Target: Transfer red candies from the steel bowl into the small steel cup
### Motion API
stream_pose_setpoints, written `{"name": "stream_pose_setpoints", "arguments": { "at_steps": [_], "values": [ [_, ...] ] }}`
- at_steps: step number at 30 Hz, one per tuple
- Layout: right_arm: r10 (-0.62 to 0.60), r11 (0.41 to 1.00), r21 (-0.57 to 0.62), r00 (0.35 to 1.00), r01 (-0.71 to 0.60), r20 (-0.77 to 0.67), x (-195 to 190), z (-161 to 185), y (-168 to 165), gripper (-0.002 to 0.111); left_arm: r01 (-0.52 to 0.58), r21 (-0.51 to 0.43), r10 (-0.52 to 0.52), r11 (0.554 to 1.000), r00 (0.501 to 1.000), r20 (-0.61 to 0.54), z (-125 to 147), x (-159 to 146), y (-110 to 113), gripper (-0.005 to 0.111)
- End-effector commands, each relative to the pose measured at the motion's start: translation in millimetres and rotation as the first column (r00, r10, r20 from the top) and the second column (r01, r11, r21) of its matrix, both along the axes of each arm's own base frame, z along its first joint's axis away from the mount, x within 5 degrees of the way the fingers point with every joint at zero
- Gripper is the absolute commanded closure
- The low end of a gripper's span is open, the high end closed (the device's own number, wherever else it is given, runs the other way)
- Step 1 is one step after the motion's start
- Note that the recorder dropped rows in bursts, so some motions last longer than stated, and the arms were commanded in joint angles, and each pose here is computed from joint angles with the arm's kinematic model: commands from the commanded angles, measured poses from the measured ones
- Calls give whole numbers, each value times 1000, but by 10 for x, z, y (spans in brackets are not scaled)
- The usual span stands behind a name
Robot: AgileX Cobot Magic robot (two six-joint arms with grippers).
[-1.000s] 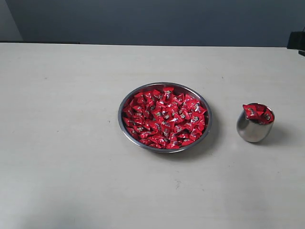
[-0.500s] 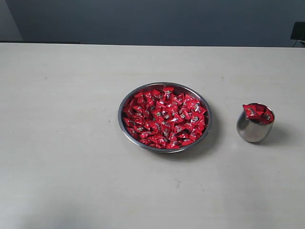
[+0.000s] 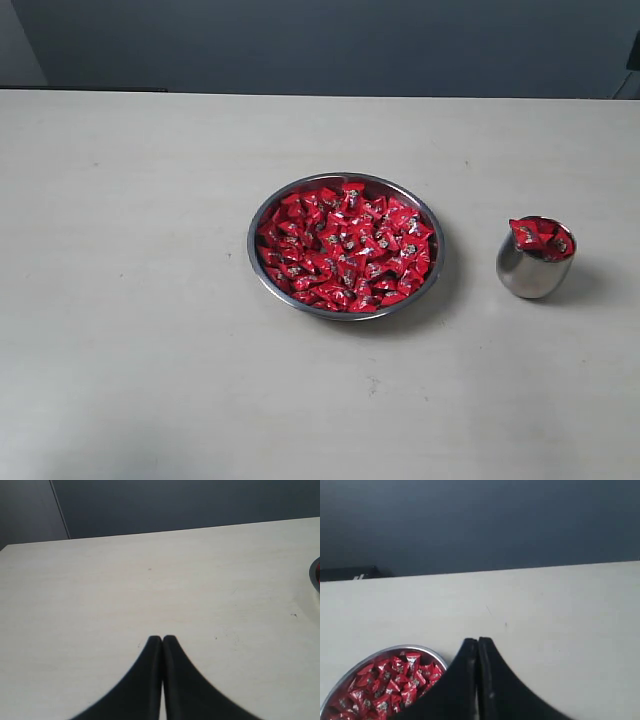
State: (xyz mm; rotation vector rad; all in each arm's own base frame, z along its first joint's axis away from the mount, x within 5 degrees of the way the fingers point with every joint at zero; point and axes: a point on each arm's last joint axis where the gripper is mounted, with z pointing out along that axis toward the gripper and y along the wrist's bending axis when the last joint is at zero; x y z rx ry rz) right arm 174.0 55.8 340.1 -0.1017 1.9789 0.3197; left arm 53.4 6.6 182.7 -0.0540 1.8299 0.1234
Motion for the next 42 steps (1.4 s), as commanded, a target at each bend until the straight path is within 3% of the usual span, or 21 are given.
{"name": "stream_pose_setpoints", "arguments": {
  "at_steps": [1, 13, 19, 29, 42],
  "values": [
    [-71, 997, 35, 994, 68, 81, -94, 126, -156, 109, 0, 0, 0, 1000, 1000, 11, 4, -1, 0, 106],
    [-177, 974, -110, 967, 199, 186, -475, 115, -483, 109, 0, 0, 0, 1000, 1000, 11, 4, -1, 0, 106],
    [-245, 958, -97, 945, 270, 214, -714, -55, -572, 109, 0, 0, 0, 1000, 1000, 11, 4, -1, 0, 106],
    [-225, 958, -124, 944, 260, 242, -1008, -417, -567, 109, 0, 0, 0, 1000, 1000, 11, 4, -1, 0, 106],
    [-229, 964, -80, 947, 252, 227, -1046, -936, -551, 109, 0, 0, 0, 1000, 1000, 11, 4, -1, 0, 106]
  ]
}}
